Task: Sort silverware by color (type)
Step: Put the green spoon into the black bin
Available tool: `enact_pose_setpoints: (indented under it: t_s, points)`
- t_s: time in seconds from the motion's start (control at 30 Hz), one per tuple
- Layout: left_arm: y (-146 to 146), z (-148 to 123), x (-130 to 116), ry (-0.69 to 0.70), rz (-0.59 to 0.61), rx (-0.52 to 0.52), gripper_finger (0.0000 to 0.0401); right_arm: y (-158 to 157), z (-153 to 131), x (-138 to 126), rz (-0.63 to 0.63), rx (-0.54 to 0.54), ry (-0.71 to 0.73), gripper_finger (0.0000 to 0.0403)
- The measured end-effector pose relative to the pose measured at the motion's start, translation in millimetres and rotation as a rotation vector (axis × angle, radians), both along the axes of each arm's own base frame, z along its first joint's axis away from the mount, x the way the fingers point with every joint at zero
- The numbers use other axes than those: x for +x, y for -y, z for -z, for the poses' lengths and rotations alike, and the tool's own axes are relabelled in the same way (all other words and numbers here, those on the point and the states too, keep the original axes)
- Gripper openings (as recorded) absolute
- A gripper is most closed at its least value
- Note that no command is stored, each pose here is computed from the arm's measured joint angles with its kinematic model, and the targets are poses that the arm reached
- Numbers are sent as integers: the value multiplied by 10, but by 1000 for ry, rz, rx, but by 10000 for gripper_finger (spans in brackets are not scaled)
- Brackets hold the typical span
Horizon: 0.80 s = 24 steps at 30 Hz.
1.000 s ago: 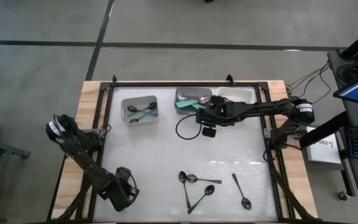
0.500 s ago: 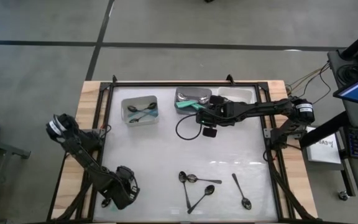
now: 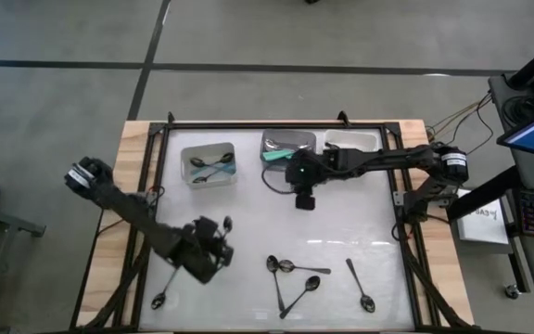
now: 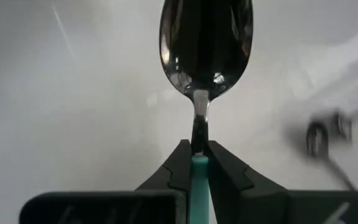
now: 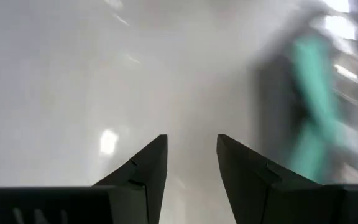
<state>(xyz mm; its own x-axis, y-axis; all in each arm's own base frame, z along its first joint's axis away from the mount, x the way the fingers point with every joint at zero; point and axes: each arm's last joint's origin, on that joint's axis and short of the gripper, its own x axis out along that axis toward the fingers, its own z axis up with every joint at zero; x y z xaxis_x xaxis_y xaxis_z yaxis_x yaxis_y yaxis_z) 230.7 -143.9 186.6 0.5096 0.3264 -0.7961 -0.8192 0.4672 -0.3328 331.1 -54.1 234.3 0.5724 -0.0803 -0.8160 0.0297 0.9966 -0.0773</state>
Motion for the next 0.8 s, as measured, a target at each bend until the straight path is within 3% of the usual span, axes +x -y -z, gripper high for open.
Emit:
enact_pose_setpoints:
  t_s: [0.1, 0.43, 0.57, 0.8]
  points:
    - [-162, -54, 127, 32, -8, 125, 13, -13, 65, 63, -33, 92, 145, 132]
    - [-568, -222, 416, 126, -113, 451, 13, -55, 210, 114, 103, 259, 551, 132]
    - [-685, -314, 505, 155, -170, 517, 13, -100, 234, 109, 88, 324, 622, 132]
    - [-864, -507, 662, 167, -213, 627, 13, -145, 310, 95, 75, 331, 603, 132]
